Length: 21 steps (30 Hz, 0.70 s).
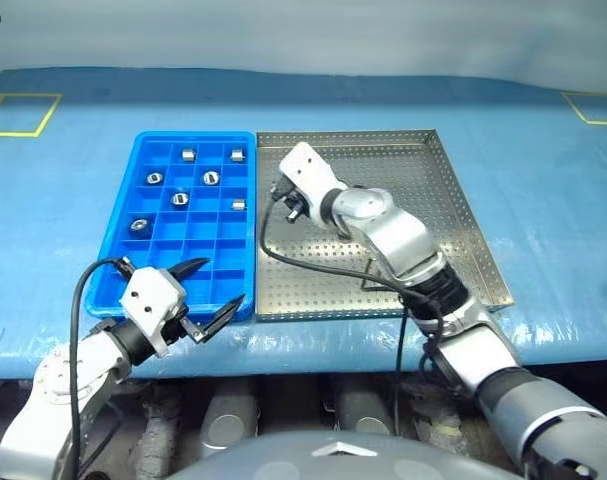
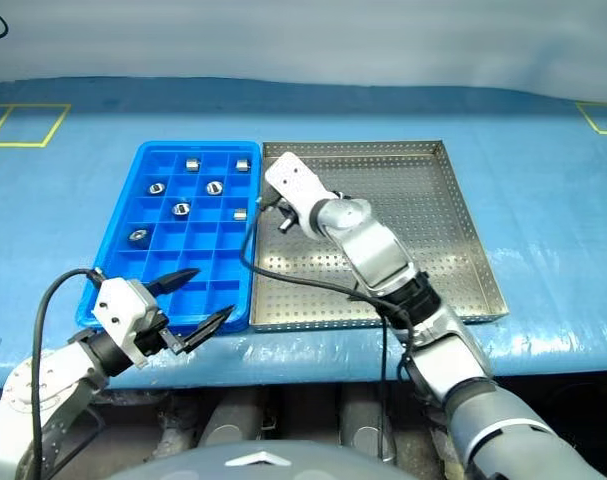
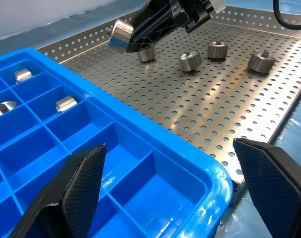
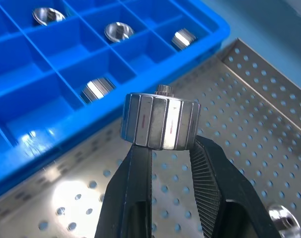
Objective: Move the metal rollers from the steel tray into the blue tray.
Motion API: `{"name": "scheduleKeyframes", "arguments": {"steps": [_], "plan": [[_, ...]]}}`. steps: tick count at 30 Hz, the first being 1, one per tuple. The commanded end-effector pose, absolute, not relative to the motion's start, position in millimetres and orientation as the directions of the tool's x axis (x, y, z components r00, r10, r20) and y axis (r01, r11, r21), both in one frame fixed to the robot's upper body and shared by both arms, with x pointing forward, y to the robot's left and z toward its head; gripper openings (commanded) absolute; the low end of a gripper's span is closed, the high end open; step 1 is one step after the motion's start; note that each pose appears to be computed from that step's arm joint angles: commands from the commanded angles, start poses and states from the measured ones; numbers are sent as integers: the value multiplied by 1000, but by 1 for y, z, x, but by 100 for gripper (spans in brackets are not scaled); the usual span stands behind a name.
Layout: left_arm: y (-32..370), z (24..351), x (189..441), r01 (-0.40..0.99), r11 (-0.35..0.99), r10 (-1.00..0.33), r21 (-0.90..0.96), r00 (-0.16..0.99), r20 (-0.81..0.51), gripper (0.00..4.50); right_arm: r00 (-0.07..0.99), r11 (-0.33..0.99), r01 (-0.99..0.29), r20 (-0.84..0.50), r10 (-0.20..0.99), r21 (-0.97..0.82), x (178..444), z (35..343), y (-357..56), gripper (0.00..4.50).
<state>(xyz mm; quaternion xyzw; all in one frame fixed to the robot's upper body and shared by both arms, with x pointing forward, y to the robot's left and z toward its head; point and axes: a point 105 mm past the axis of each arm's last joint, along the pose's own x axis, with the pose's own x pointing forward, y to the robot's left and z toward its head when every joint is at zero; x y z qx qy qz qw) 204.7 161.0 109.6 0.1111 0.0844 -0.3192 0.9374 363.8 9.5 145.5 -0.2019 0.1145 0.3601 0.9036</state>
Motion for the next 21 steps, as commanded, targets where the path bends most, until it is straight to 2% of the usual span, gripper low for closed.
{"name": "scheduleKeyframes", "arguments": {"steps": [1, 7, 14, 21], "plan": [[164, 124, 200, 577, 791, -549, 203, 817, -177, 450, 713, 663, -701, -227, 664, -263, 366, 169, 32, 77], [175, 123, 190, 515, 834, -485, 197, 856, -182, 450, 632, 604, -775, -197, 749, -188, 358, 160, 67, 77], [187, 119, 176, 442, 875, -403, 197, 891, -208, 450, 531, 507, -847, -247, 810, -160, 345, 133, 94, 77], [188, 121, 170, 404, 893, -368, 196, 909, -197, 450, 490, 471, -872, -253, 834, -135, 342, 123, 116, 77]]}}
